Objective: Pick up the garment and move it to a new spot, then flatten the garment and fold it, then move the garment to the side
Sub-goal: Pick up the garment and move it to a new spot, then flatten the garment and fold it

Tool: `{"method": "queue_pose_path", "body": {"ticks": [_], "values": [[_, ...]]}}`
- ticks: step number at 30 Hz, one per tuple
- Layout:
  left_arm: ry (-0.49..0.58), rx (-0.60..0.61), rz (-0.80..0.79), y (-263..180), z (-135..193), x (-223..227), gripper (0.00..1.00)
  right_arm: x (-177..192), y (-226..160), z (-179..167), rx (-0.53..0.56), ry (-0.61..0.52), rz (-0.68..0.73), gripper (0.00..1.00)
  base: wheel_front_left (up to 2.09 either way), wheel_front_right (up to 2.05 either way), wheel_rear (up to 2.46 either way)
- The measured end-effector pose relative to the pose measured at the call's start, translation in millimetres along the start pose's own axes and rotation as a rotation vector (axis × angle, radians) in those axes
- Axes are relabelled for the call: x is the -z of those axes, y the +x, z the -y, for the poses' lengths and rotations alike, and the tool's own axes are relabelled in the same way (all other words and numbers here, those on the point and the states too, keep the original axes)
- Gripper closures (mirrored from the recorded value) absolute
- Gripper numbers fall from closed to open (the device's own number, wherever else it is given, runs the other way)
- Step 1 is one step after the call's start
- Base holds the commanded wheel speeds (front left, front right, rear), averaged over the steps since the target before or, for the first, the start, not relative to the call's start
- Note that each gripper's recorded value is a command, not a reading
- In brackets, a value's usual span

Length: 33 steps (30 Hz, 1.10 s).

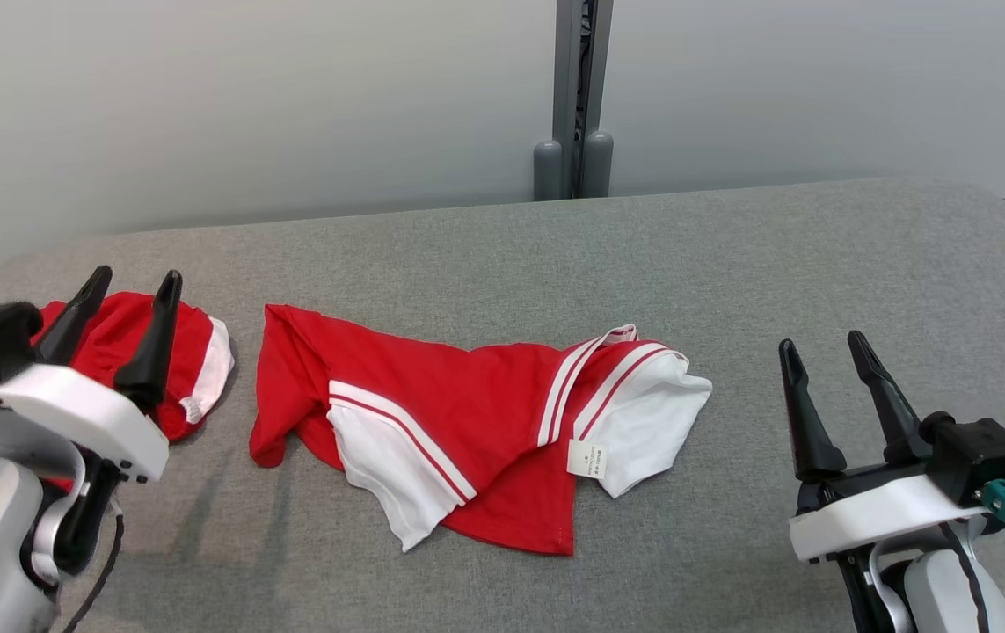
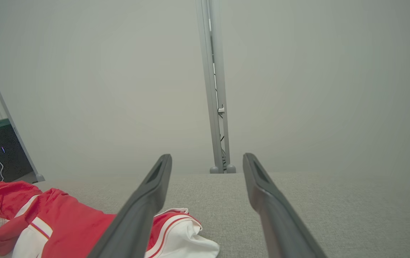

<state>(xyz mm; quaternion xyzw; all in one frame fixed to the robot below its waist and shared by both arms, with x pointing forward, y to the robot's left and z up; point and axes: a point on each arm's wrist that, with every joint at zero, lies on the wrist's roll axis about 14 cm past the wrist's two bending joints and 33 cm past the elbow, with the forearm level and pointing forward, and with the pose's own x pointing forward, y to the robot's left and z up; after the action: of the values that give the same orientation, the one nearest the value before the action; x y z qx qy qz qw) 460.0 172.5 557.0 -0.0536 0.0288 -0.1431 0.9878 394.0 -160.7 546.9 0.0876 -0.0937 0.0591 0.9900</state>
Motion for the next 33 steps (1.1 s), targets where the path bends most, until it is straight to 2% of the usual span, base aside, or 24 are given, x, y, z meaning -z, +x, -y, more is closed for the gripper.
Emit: {"method": "queue_pose_path", "body": {"ticks": [6,14,23,33], "values": [[-0.049,-0.103,0.091,-28.4,-6.7,5.7,0.0,-3.1,-3.6,3.8,0.012,-0.007,0.009,0.0,0.0,0.0,0.0],[-0.06,-0.215,0.105,-58.6,-7.0,27.0,0.0,-7.9,-6.3,5.7,0.019,-0.008,0.025,0.0,0.0,0.0,0.0],[-0.078,-0.267,0.206,-82.0,8.5,23.1,0.0,-5.4,-11.9,-2.1,0.0,0.002,0.022,0.0,0.0,0.0,0.0],[-0.103,-0.295,0.204,-95.5,11.5,39.3,0.0,-9.0,-14.7,-4.3,-0.005,0.001,0.034,0.0,0.0,0.0,0.0]]}}
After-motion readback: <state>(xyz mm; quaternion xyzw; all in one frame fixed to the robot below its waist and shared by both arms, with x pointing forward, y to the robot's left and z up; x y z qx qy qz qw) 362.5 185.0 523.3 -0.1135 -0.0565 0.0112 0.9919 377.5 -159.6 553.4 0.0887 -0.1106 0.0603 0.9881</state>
